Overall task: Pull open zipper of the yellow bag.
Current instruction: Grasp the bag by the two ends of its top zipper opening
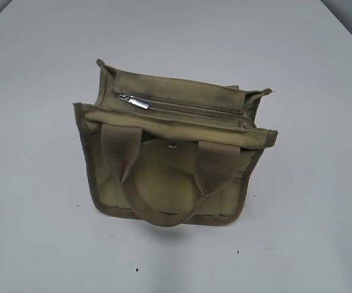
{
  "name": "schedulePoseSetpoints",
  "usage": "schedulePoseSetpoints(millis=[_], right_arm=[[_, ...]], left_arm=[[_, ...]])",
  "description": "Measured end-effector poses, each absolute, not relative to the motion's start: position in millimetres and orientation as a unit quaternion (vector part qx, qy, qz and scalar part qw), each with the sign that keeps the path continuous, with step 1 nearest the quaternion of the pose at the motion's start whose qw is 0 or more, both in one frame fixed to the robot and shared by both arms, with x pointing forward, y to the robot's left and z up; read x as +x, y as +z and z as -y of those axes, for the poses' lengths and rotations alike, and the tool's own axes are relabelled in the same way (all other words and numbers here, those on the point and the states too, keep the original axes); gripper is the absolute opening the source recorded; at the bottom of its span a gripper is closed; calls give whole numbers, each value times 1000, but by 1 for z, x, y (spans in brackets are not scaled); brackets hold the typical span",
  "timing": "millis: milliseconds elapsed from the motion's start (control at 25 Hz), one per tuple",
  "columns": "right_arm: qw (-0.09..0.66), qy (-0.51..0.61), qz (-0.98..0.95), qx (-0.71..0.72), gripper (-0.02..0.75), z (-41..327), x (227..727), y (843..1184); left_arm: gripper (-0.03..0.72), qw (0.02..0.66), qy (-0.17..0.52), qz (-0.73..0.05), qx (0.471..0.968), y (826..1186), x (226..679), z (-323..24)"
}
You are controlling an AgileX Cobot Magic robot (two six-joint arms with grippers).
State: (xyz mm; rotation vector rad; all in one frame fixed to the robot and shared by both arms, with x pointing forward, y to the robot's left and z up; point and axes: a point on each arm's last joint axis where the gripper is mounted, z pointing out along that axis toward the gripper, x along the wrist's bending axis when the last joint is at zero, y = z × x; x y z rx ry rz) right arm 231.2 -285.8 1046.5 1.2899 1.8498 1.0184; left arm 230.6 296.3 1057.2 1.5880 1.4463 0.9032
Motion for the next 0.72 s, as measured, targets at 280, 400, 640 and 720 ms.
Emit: schedulePoseSetpoints(millis=[280,400,640,720], right_arm=[[327,389,-706,493,582,286,231,1047],[327,389,-706,493,582,286,231,1047],[327,389,-706,493,582,286,231,1047],[327,389,-706,493,582,286,231,1047]], left_arm=[[406,395,356,-570,626,1057,231,-296],[402,395,356,-570,626,1057,231,-296],[386,395,356,-570,626,1057,231,-296],[386,395,356,-570,626,1057,231,-296]])
